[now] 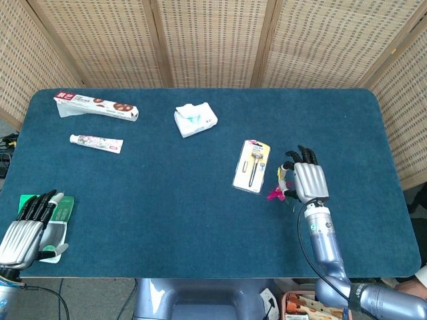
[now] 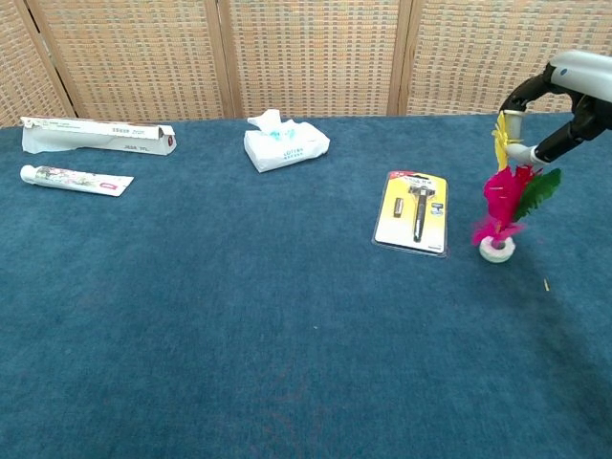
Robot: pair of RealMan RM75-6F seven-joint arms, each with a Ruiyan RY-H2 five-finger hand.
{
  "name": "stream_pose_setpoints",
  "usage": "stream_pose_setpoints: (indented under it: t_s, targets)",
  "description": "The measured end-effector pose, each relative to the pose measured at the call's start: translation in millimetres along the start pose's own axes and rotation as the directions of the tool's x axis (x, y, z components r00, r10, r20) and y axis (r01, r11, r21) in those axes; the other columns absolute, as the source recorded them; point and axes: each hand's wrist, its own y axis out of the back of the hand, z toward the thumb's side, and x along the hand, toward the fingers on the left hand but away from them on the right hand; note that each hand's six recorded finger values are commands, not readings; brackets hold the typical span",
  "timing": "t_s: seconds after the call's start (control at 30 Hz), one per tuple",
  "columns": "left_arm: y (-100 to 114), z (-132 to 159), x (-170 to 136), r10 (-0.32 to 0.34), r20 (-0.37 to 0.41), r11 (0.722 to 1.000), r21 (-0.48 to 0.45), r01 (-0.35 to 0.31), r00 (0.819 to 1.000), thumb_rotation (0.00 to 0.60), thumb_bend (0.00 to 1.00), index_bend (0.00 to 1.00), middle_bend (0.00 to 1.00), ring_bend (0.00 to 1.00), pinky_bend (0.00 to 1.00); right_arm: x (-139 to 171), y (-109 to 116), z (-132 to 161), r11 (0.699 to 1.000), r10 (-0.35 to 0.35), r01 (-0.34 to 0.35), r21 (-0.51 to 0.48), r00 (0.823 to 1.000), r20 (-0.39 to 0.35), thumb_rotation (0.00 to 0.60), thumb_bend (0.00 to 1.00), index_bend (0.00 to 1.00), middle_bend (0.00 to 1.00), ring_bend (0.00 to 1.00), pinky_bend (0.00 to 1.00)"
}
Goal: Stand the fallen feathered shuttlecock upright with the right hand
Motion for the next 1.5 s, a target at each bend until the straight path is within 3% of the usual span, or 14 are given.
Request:
stream_pose_setpoints:
  t_s: [0.33,0.4,0.57,0.77,1.2,1.5]
  targets:
    - [0,-1,0,0.001,0.0,1.0,-0.001,-0.001,1.0,0.6,0.0,0.0,0.0,0.0,0.0,-3,-9,-6,1.0,0.011,-0.012,0.014,1.0,0.022,0.6,0.39,0.56,0.2,0.0,0.0]
    - [0,-1,0,0.0,0.0,1.0,0.0,0.0,1.0,0.6,0.0,0.0,0.0,0.0,0.0,-3,-9,-7,1.0,0.012,-0.012,0.008,1.0,0.024,0.6,0.39,0.5,0.19,0.0,0.0]
    - [0,0,0,0.0,-0.001,1.0,0.001,0.0,1.0,0.6,0.0,0.0,0.0,0.0,0.0,-3,-6,-7,1.0,0.001,-0.001,0.014,1.0,0.008,0.6,0.37,0.25,0.02,0.0,0.0]
    - [0,-1,0,0.001,-0.003,1.0,0.001,-0.001,1.0,0.6,0.0,0.0,0.0,0.0,0.0,-1,5,-8,0.999,-0.032,0.032,0.043,0.999,-0.001,0.6,0.35,0.09,0.0,0.0,0.0]
    - [3,-5,1,0.008,-0.016,1.0,-0.005,-0.008,1.0,0.6,0.0,0.0,0.0,0.0,0.0,35,34,-41,0.996,-0.085,0.083,0.035,0.996,0.036,0.6,0.3,0.04,0.0,0.0,0.0]
    - [4,-11,1,0.013,-0.044,1.0,0.008,-0.012,0.999,0.6,0.0,0.0,0.0,0.0,0.0,98,34,-87,0.99,-0.097,0.098,0.098,0.995,-0.009,0.6,0.29,0.02,0.0,0.0,0.0]
